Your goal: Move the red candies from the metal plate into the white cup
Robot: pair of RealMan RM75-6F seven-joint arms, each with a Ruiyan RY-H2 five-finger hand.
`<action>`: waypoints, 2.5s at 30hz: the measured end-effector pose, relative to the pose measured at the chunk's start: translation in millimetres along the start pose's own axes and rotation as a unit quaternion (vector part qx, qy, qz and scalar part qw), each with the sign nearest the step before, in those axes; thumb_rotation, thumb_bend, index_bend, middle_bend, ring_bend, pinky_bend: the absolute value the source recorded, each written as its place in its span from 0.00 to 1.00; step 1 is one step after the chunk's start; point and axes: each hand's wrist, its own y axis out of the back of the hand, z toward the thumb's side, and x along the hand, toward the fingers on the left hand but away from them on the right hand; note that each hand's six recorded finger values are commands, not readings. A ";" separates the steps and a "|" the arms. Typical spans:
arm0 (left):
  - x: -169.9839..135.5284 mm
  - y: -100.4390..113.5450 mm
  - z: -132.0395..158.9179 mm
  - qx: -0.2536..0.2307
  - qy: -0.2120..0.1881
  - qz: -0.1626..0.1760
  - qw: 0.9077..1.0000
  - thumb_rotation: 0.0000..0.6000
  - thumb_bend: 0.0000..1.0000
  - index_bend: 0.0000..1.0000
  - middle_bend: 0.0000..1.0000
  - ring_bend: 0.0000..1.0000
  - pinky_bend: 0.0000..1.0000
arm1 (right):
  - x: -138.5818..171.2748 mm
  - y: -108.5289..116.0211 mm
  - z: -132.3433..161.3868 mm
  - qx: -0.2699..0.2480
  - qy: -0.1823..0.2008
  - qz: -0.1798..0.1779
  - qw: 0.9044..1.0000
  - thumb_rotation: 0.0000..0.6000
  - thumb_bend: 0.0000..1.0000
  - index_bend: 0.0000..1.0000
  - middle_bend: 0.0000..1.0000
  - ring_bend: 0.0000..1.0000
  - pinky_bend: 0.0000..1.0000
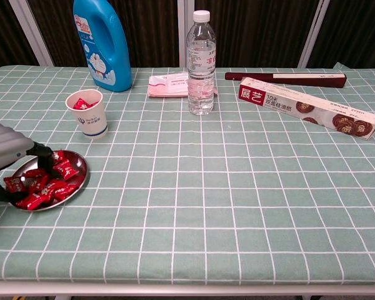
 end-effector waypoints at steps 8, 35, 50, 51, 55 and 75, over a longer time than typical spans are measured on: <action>6.3 -0.3 1.7 0.000 -0.009 0.004 1.000 1.00 0.31 0.56 0.58 0.85 1.00 | -0.1 0.4 0.1 0.000 0.000 -0.001 1.000 1.00 0.11 0.03 0.14 0.01 0.32; 21.9 67.4 1.2 -0.045 -0.046 0.088 0.994 1.00 0.48 0.65 0.69 0.88 1.00 | -0.1 0.7 -3.9 -0.002 -0.003 -0.002 1.000 1.00 0.11 0.03 0.14 0.01 0.32; 102.3 131.1 0.3 -0.055 -0.032 0.104 0.993 1.00 0.47 0.60 0.62 0.87 1.00 | 1.0 1.8 -8.3 -0.003 -0.012 -0.002 1.000 1.00 0.11 0.03 0.14 0.01 0.32; 107.4 129.5 -0.1 -0.055 -0.028 0.098 0.993 1.00 0.47 0.60 0.62 0.87 1.00 | 1.2 2.1 -8.6 -0.003 -0.012 -0.002 1.000 1.00 0.11 0.03 0.14 0.01 0.32; 116.4 122.8 -2.8 -0.052 -0.015 0.084 0.995 1.00 0.41 0.51 0.55 0.86 1.00 | 2.1 3.1 -10.3 -0.002 -0.015 -0.003 1.000 1.00 0.11 0.03 0.14 0.01 0.32; 23.9 105.3 -34.0 -0.050 0.003 0.149 0.988 1.00 0.33 0.47 0.52 0.81 1.00 | -1.3 1.1 -3.0 -0.002 -0.002 -0.002 1.000 1.00 0.11 0.03 0.14 0.01 0.33</action>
